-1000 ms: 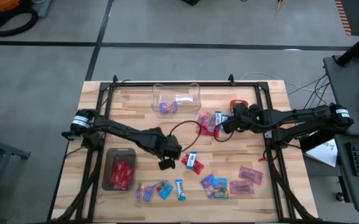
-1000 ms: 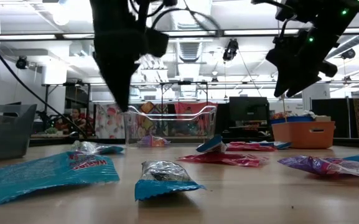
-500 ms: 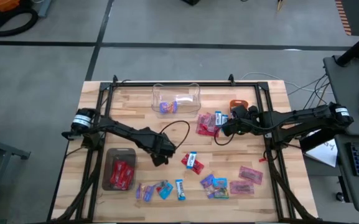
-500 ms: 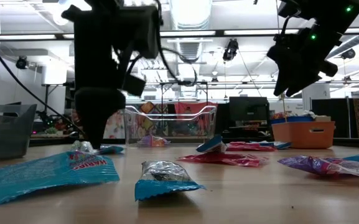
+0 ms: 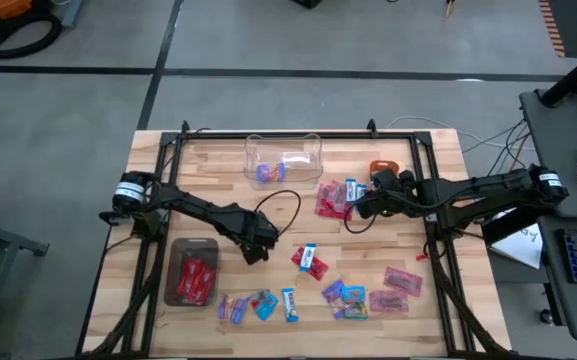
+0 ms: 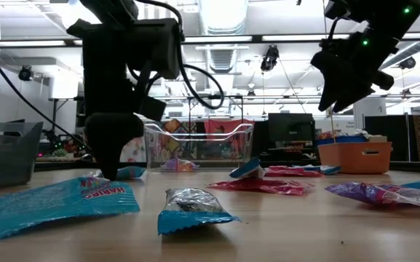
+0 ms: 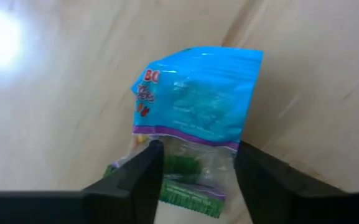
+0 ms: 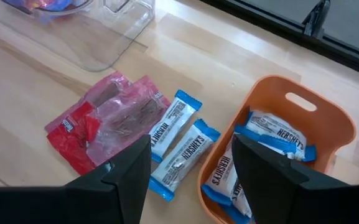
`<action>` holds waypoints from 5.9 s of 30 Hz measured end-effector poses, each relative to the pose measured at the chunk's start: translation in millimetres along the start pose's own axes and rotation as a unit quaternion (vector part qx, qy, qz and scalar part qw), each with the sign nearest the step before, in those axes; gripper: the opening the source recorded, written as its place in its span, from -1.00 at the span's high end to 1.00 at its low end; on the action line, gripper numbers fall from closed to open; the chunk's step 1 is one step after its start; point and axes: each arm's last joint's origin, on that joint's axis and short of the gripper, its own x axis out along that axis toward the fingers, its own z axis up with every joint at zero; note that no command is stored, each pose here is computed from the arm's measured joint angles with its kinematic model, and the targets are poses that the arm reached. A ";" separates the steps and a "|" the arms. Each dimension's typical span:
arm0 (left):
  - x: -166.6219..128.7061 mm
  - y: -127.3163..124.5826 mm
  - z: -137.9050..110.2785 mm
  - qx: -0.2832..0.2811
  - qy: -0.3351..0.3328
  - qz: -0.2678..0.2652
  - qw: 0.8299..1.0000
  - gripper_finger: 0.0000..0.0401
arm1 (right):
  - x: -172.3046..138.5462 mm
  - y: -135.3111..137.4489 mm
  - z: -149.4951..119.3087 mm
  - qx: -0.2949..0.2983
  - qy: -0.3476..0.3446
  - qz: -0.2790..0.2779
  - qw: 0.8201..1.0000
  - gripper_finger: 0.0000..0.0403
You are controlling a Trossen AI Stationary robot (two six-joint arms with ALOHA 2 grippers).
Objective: Sort candy
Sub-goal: Put the light blue gummy into the transparent bin, then put the white chocolate into the orange bin
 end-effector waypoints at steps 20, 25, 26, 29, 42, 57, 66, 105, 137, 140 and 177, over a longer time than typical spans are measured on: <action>-51.6 -7.1 13.2 0.159 -0.143 -0.072 0.974 1.00 | -11.0 13.5 -11.0 -0.040 0.010 0.058 0.997 -0.07; -78.2 -7.1 19.2 0.174 -0.245 -0.162 0.940 1.00 | -24.7 32.1 -17.9 -0.105 -0.022 0.137 0.985 -0.07; -82.5 -7.4 20.0 0.177 -0.267 -0.184 0.929 1.00 | -27.6 37.2 -19.2 -0.122 -0.034 0.161 0.979 -0.07; -94.3 -8.1 21.5 0.182 -0.334 -0.249 0.891 1.00 | -36.3 53.2 -22.9 -0.169 -0.084 0.249 0.950 -0.07; -105.9 -10.6 25.3 0.157 -0.463 -0.343 0.802 1.00 | -35.8 101.1 -32.8 -0.245 -0.277 0.424 0.827 -0.07; -108.9 -11.2 28.9 0.151 -0.487 -0.349 0.786 1.00 | -26.6 125.8 -27.6 -0.252 -0.290 0.414 0.825 0.10; -110.7 -9.6 30.0 0.148 -0.491 -0.349 0.785 1.00 | -34.5 125.8 -14.9 -0.226 -0.302 0.420 0.825 0.91; -123.1 45.0 -24.4 0.029 -0.367 -0.209 0.906 1.00 | 9.6 83.2 96.6 -0.027 -0.377 0.246 0.893 0.96; -85.6 37.9 -47.6 -0.008 -0.324 -0.194 0.926 1.00 | 128.1 104.3 134.3 -0.049 -0.314 0.176 0.932 0.86; -79.4 38.5 -50.3 -0.018 -0.314 -0.193 0.930 1.00 | 125.6 104.6 137.1 -0.051 -0.309 0.174 0.933 0.73; -90.2 -35.0 -59.0 0.105 -0.346 -0.321 0.875 1.00 | -47.7 113.3 39.3 -0.272 0.036 0.376 0.885 0.28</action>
